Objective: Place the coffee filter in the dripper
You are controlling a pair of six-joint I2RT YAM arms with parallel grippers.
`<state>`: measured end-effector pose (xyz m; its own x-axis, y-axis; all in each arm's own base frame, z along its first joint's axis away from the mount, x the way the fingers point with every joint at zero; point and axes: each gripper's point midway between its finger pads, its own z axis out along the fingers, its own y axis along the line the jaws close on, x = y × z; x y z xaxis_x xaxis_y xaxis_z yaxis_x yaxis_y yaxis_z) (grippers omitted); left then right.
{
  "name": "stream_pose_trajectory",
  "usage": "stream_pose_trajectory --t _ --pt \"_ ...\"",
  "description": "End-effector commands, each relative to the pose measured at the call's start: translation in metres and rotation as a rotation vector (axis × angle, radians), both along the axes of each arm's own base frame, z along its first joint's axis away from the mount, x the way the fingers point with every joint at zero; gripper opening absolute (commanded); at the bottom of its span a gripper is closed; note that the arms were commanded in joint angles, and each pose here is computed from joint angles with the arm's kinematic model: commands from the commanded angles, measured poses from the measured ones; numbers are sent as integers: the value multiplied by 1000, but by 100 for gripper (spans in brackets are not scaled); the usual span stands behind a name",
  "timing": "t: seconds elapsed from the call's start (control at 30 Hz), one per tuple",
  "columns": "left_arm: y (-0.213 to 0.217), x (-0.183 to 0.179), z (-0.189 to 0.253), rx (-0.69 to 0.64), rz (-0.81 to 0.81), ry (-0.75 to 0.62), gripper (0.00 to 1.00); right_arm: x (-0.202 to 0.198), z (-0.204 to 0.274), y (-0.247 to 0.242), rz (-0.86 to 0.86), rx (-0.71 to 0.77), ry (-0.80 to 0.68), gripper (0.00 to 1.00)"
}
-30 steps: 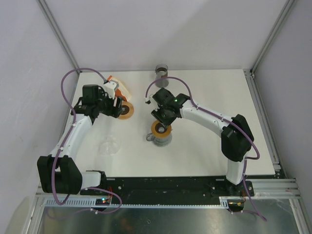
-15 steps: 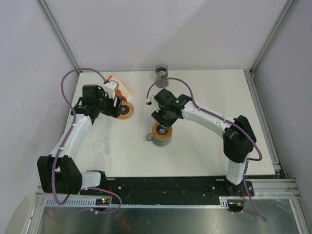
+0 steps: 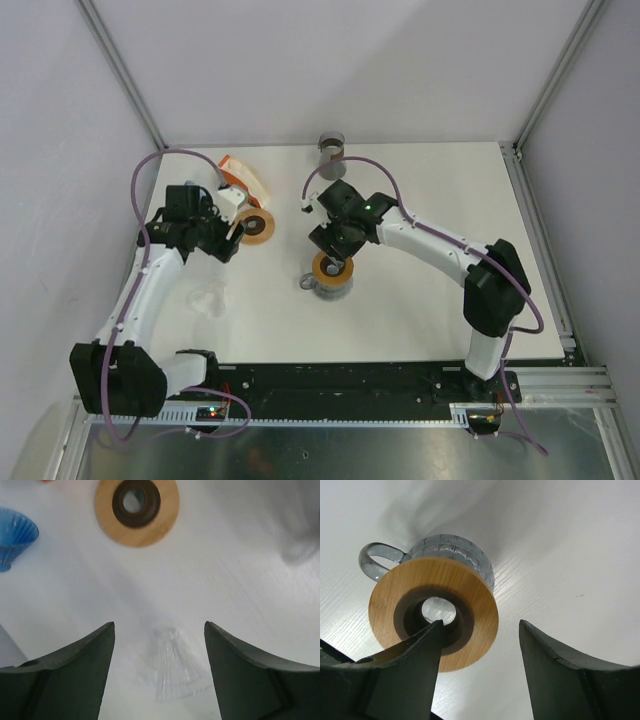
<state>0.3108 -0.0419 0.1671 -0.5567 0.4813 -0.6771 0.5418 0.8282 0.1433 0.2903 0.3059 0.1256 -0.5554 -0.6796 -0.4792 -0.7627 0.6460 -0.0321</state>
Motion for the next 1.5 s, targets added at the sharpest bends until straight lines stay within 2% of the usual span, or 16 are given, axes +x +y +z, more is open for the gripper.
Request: stream_pose_trajectory --t 0.0,0.13,0.2,0.23,0.3,0.37,0.43,0.57,0.67,0.83,1.03,1.17,1.33,1.4,1.47 --pt "31 -55 -15 215 -93 146 77 4 60 -1 -18 90 -130 68" --pt "41 -90 -13 284 -182 220 80 0 76 -5 -30 127 -173 73" --pt "38 -103 -9 275 -221 239 86 -3 81 -10 -35 143 -191 78" --pt "33 -110 -6 252 -246 241 93 -4 83 -12 -38 150 -203 80" --pt "23 -122 -5 220 -309 245 98 -7 85 -15 -38 161 -218 88" --pt "17 -135 -10 216 -378 240 99 -9 86 -18 -34 167 -226 96" --pt "14 -142 -17 231 -445 225 97 -11 86 -21 -33 166 -227 98" --pt "15 -139 -31 261 -491 191 96 -15 85 -24 -34 174 -226 99" --pt "23 -116 -33 324 -445 91 95 -19 86 -23 -32 195 -221 99" --pt "24 -95 -44 348 -424 13 89 -25 86 -22 -27 205 -214 99" --pt "36 -81 -68 409 -368 -17 83 -28 87 -24 -32 209 -217 99" --pt "30 -74 -71 368 -348 -48 79 -29 89 -22 -24 218 -219 99" --pt "28 -68 -77 340 -302 -57 66 -31 92 -20 -23 227 -222 99" --pt "25 -69 -81 309 -286 -37 57 -31 93 -20 -24 231 -223 99" --pt "22 -68 -81 275 -259 -23 40 -32 93 -18 -24 234 -224 99"
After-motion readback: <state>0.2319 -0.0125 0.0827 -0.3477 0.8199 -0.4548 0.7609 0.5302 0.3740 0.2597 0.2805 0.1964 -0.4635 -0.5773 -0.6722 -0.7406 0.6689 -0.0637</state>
